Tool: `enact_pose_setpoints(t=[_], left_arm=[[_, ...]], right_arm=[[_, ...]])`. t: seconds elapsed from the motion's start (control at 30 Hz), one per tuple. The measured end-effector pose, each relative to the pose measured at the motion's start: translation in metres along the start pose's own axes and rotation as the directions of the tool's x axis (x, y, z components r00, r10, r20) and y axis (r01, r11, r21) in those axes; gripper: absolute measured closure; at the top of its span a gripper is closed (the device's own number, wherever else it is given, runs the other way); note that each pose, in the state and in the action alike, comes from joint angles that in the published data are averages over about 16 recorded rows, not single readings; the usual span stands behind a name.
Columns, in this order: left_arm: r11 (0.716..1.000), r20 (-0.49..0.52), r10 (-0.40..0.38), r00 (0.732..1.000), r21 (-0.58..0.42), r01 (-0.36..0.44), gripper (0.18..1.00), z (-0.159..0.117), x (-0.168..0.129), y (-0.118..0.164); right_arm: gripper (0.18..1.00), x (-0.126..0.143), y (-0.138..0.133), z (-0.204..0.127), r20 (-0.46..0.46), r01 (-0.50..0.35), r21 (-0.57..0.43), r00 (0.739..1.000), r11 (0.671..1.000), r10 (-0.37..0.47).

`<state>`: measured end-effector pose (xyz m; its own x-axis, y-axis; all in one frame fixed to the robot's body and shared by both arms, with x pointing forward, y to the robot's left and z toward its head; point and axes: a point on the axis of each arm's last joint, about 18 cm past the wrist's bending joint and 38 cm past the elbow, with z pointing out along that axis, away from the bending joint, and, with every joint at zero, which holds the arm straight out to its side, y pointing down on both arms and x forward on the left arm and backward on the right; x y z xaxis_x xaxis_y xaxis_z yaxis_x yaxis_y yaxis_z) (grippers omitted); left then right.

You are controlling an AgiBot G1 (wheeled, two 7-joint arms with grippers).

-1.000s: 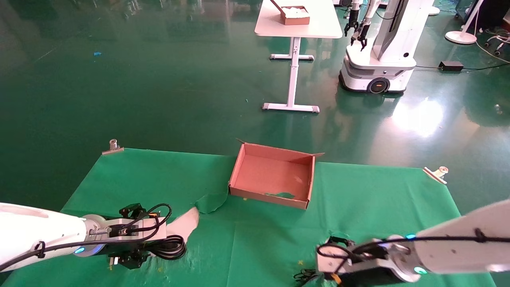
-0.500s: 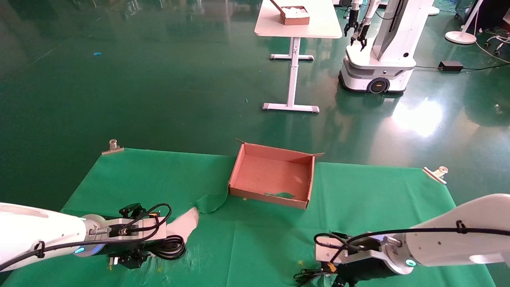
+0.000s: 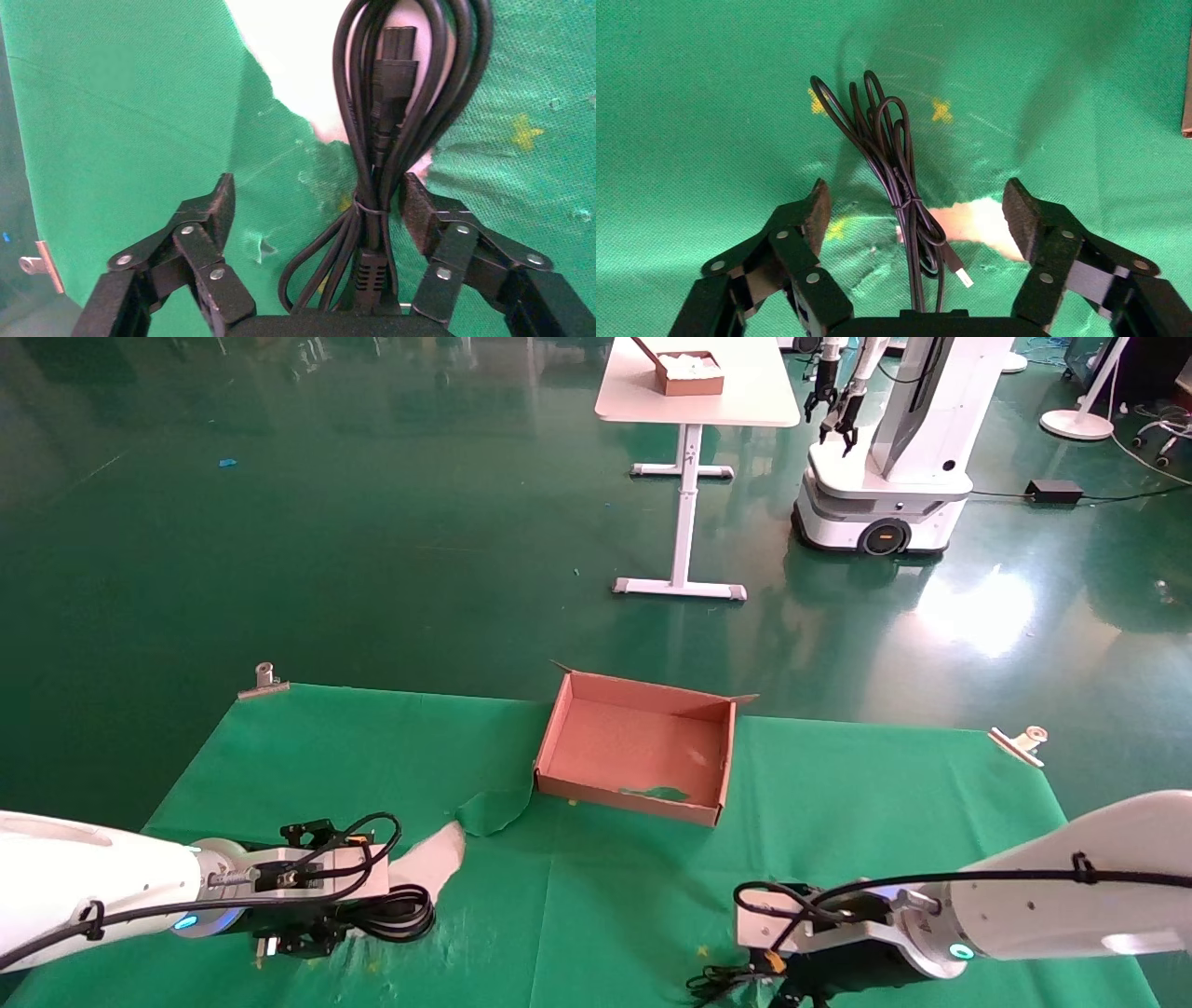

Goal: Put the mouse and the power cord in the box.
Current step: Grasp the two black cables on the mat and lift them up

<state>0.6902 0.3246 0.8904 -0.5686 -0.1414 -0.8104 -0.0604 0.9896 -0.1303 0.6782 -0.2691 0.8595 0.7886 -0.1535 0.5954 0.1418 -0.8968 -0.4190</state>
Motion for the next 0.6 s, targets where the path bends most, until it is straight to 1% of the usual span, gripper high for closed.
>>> enact_pose_setpoints(t=[0.1, 0.2, 0.33, 0.4, 0.53, 0.6], left_arm=[[1.000, 0.000, 0.000, 1.000, 0.000, 0.000, 0.332, 0.0000, 0.0000, 0.0000], [1.000, 0.000, 0.000, 1.000, 0.000, 0.000, 0.376, 0.0000, 0.0000, -0.0001], [1.000, 0.000, 0.000, 1.000, 0.000, 0.000, 0.471, 0.0000, 0.0000, -0.0001], [1.000, 0.000, 0.000, 1.000, 0.000, 0.000, 0.506, 0.0000, 0.0000, -0.0001], [1.000, 0.000, 0.000, 1.000, 0.000, 0.000, 0.610, 0.0000, 0.0000, -0.0001], [1.000, 0.000, 0.000, 1.000, 0.000, 0.000, 0.647, 0.0000, 0.0000, -0.0001]], right_arm=[[0.288, 0.0000, -0.0002, -0.0003, 0.000, 0.001, 0.001, 1.000, 1.000, -0.001], [0.342, -0.0001, -0.0004, -0.0005, 0.000, 0.001, 0.002, 1.000, 1.000, -0.001], [0.403, -0.0001, -0.0006, -0.0007, 0.000, 0.002, 0.003, 1.000, 1.000, -0.002], [0.453, -0.0002, -0.0007, -0.0007, 0.000, 0.002, 0.004, 1.000, 1.000, -0.002], [0.540, -0.0003, -0.0008, -0.0008, 0.000, 0.002, 0.004, 1.000, 1.000, -0.002], [0.592, -0.0003, -0.0008, -0.0008, 0.000, 0.002, 0.004, 1.000, 1.000, -0.002]])
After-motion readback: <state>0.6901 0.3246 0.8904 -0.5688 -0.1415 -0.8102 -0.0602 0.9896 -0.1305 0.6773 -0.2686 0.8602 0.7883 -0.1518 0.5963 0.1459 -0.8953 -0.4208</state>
